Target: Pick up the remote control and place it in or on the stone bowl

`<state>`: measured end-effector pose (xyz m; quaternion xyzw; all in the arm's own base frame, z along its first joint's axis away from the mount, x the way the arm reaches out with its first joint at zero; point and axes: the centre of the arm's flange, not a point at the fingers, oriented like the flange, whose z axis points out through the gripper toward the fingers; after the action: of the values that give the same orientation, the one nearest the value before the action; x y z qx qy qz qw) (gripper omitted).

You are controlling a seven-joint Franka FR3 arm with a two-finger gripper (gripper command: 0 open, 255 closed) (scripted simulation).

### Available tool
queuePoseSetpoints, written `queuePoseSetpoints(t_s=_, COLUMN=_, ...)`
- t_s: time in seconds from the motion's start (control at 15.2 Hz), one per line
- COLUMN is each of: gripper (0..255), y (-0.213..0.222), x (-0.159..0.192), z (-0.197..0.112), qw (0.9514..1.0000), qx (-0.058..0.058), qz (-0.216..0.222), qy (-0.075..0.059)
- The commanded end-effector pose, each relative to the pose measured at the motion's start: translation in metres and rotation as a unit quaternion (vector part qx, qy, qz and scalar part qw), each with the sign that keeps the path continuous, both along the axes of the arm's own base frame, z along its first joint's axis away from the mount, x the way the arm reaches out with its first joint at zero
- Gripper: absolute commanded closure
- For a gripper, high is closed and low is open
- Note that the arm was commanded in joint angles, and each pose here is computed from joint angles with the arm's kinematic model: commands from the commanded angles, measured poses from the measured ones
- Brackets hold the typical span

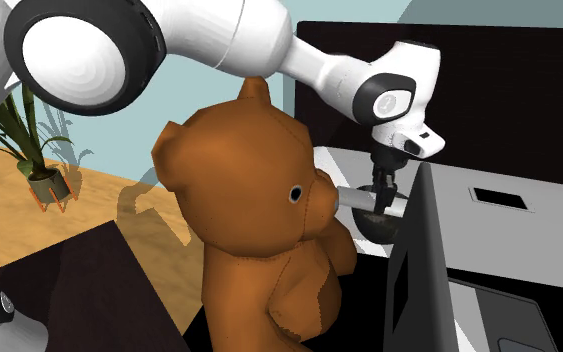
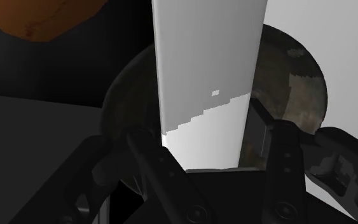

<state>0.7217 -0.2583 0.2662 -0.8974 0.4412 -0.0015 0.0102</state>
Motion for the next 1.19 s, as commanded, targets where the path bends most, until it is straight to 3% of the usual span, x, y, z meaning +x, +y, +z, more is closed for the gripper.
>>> queuePoseSetpoints(t_s=0.0, gripper=255, y=-0.001, x=0.000, z=-0.005, qw=1.0000, qx=0.001, qz=0.000, qy=0.001)
queuePoseSetpoints(t_s=0.4, gripper=255, y=-0.001, x=0.000, z=-0.005, qw=1.0000, qx=0.001, qz=0.000, qy=0.001)
queuePoseSetpoints(t_s=0.46, gripper=0, y=0.000, x=0.000, z=-0.005, qw=1.0000, qx=0.001, qz=0.000, qy=0.001)
queuePoseSetpoints(t_s=0.79, gripper=0, y=-0.001, x=0.000, z=-0.005, qw=1.0000, qx=0.001, qz=0.000, qy=0.001)
queuePoseSetpoints(t_s=1.06, gripper=0, y=-0.001, x=-0.001, z=0.045, qw=1.0000, qx=0.001, qz=0.000, qy=0.001)
queuePoseSetpoints(t_s=1.12, gripper=0, y=-0.001, x=-0.001, z=0.045, qw=1.0000, qx=0.001, qz=0.000, qy=0.001)
